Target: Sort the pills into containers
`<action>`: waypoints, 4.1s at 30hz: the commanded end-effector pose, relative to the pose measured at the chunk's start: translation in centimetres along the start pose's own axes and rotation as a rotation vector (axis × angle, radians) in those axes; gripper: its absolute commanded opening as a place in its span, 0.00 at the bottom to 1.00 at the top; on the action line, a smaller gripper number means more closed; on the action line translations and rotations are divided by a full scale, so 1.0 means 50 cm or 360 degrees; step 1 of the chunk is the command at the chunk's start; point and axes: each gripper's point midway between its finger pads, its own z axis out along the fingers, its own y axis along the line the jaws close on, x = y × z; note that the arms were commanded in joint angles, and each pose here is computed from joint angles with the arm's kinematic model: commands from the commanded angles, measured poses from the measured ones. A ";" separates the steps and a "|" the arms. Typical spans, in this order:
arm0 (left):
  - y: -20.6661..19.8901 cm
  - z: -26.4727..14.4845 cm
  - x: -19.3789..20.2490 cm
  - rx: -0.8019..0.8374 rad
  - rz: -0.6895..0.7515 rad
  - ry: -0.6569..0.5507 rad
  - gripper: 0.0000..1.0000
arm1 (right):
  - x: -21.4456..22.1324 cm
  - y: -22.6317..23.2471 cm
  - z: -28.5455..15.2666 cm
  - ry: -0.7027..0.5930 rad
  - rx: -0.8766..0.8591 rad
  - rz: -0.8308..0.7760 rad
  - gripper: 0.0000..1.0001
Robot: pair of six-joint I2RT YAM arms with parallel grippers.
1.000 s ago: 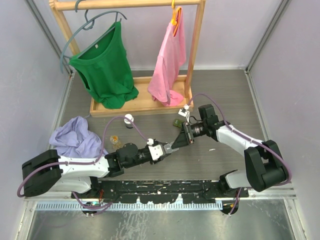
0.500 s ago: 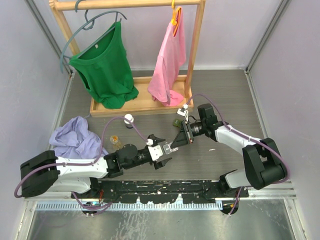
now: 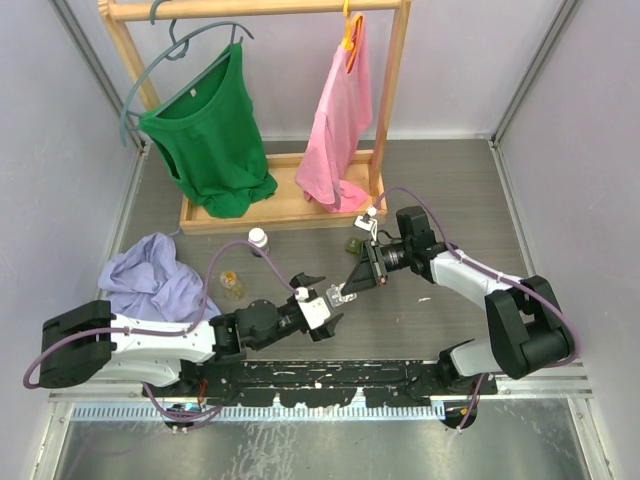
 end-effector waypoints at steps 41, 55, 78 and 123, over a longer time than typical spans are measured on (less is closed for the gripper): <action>0.022 -0.013 -0.111 -0.0073 -0.0219 -0.0145 0.10 | -0.002 -0.008 -0.001 -0.0003 -0.0012 -0.0047 0.01; 0.052 -0.032 -0.126 -0.0070 -0.0563 -0.0215 0.43 | 0.000 -0.006 0.000 0.0003 -0.0019 -0.0057 0.01; 0.128 -0.031 -0.115 -0.0423 -0.0685 -0.0115 0.42 | 0.005 -0.006 -0.001 0.0012 -0.0023 -0.0070 0.01; 0.159 -0.080 -0.066 -0.0527 -0.1250 -0.0019 0.98 | 0.009 -0.097 -0.014 -0.0070 0.0236 -0.0032 0.01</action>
